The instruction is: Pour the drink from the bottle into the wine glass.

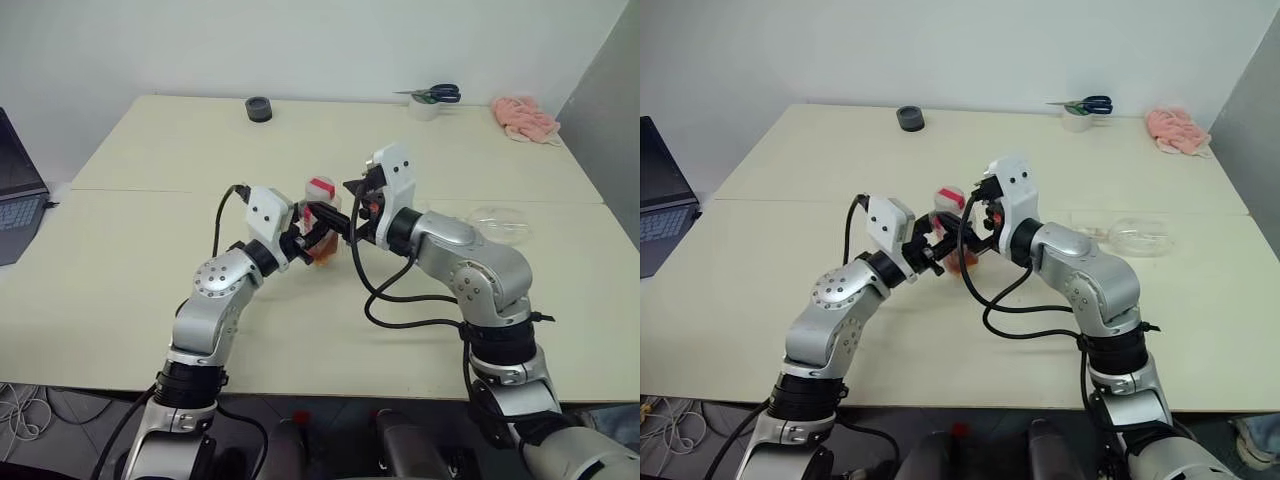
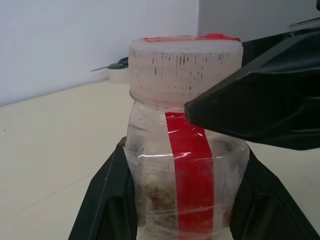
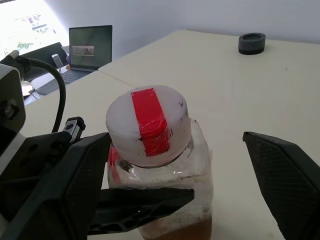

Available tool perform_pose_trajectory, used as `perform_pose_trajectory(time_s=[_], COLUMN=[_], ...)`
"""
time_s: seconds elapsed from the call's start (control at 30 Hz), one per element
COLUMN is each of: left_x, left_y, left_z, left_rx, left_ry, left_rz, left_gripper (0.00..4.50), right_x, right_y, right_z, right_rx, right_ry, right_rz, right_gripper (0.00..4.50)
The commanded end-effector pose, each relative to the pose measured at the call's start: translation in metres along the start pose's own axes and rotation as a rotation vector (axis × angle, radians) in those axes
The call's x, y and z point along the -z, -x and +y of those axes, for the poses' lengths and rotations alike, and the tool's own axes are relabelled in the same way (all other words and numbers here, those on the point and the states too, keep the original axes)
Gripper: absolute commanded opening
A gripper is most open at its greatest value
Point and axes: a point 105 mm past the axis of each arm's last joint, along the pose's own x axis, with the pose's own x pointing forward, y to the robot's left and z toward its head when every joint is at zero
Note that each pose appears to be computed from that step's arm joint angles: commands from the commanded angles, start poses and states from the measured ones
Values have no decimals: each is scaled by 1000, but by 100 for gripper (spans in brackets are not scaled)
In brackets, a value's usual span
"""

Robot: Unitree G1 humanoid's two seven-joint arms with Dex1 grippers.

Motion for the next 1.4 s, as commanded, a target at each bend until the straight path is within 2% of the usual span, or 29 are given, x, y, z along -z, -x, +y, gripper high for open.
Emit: perform_pose_trajectory(time_s=[0.03,0.17,0.4,0.43,0.5,0.6,0.63,0.97,1.07,1.33,1.4], left_x=[-15,-13,-11,-11,-10,-10,-10,-10,-10,-10,-10], left_y=[-2,-3,-3,-3,-2,-2,-2,-4,-4,-2,-2], left_z=[-2,-3,-1,-1,0,0,0,-3,-3,-3,-2], left_rx=[8,3,-10,-12,-14,-15,-16,-6,-6,-16,-19], left_ry=[-23,-16,-13,-13,-14,-15,-15,-18,-19,-18,-19], left_rz=[-51,-45,-39,-38,-37,-35,-34,-37,-37,-36,-36], left_gripper=[178,178,178,178,178,178,178,178,178,178,178], right_x=[-24,-29,-34,-34,-34,-35,-34,-30,-29,-22,-21], right_y=[1,2,4,4,4,4,4,-1,-2,-6,-6], right_z=[2,8,17,18,19,20,20,20,21,20,20], right_rx=[1,-31,-79,-81,-83,-85,-85,-73,-72,-62,-62], right_ry=[8,-13,1,2,4,8,10,25,31,58,60], right_rz=[-99,-125,-146,-146,-147,-145,-144,-111,-102,-59,-54], right_gripper=[358,220,219,278,332,440,450,450,393,109,49])
